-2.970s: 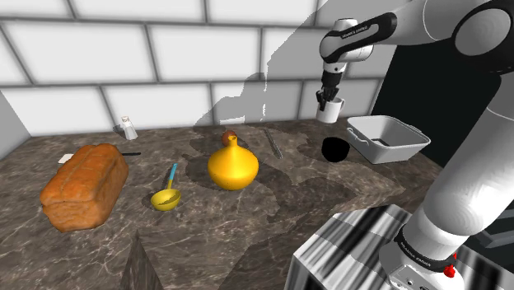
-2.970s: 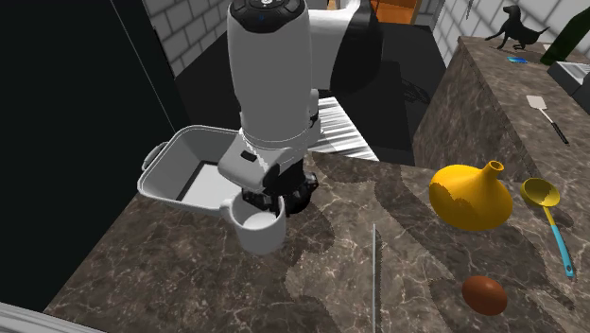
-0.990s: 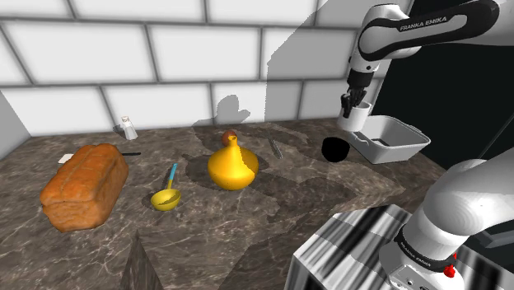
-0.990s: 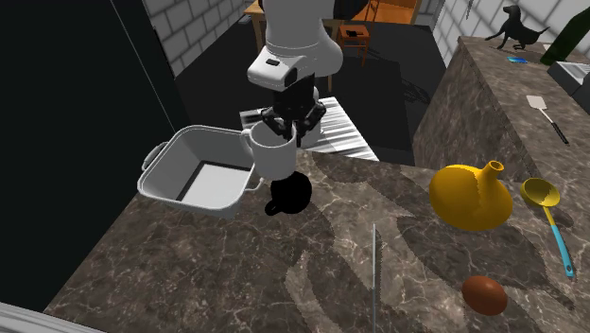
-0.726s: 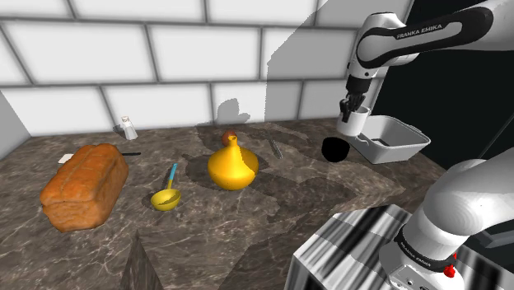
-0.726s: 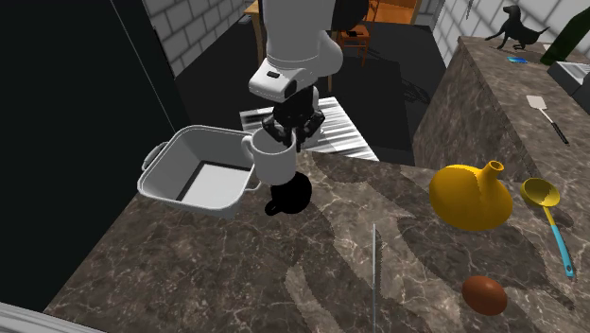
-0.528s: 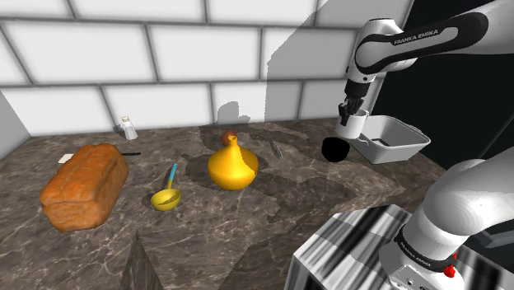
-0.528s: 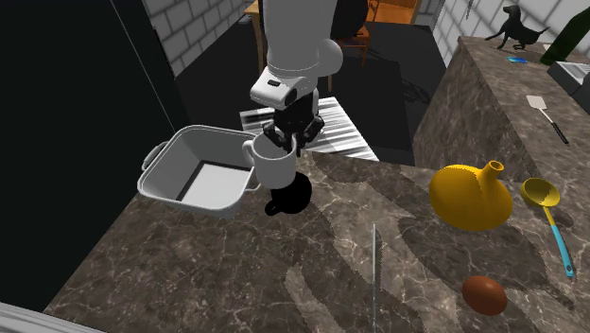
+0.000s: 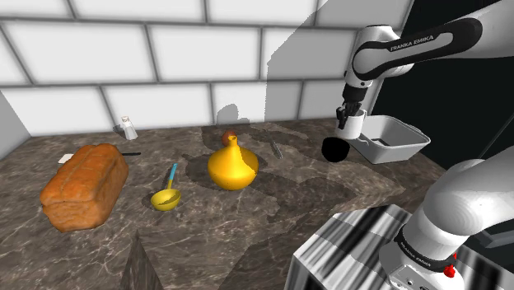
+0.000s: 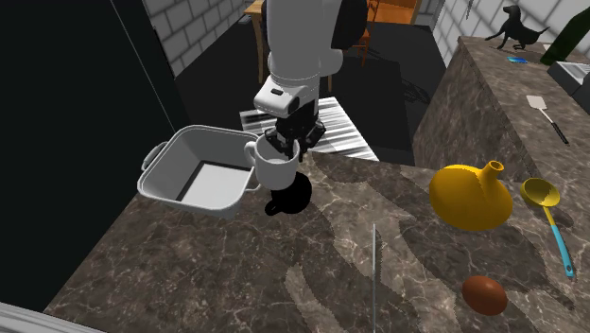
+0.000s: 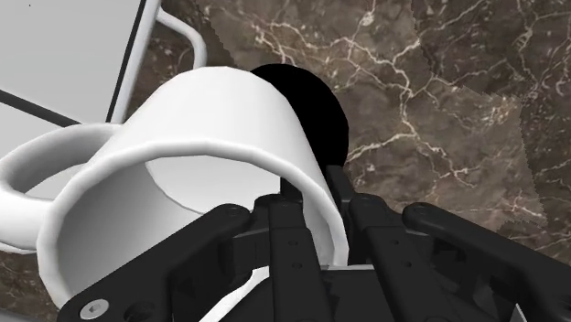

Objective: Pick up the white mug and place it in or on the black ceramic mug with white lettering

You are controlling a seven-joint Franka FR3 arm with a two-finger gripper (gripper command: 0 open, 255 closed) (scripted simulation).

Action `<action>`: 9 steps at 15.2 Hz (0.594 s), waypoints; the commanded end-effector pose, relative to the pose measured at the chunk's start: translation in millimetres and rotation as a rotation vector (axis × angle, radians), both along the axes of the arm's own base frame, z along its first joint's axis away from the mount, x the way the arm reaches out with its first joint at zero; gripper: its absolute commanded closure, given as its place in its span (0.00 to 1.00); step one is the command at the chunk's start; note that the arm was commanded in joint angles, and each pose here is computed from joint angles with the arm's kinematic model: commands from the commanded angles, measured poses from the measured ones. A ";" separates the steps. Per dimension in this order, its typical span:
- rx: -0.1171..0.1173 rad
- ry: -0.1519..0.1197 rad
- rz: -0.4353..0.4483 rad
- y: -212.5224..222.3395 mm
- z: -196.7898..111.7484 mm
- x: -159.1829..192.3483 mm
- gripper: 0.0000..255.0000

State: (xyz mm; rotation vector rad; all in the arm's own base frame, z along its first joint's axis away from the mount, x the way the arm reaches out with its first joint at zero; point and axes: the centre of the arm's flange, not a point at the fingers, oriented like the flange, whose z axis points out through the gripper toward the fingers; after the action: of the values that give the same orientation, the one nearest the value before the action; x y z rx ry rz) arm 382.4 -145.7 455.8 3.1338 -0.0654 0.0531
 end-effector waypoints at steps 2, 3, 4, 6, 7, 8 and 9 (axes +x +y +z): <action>0.002 0.013 -0.007 -3.7 -5.6 -2.5 1.00; 0.002 0.013 -0.007 -4.0 -5.8 -1.7 0.00; 0.002 0.013 -0.007 -4.8 -4.6 -1.3 0.00; 0.002 0.013 -0.007 -4.1 -4.4 -1.2 0.00; 0.002 0.013 -0.007 -4.3 -4.3 -1.1 0.00; 0.002 0.013 -0.007 -3.7 -5.6 -2.5 0.00; 0.002 0.013 -0.007 -3.6 7.6 -2.8 0.00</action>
State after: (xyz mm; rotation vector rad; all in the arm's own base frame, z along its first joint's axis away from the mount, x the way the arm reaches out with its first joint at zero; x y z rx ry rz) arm 380.1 -149.3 457.5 3.1353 -0.0767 0.0343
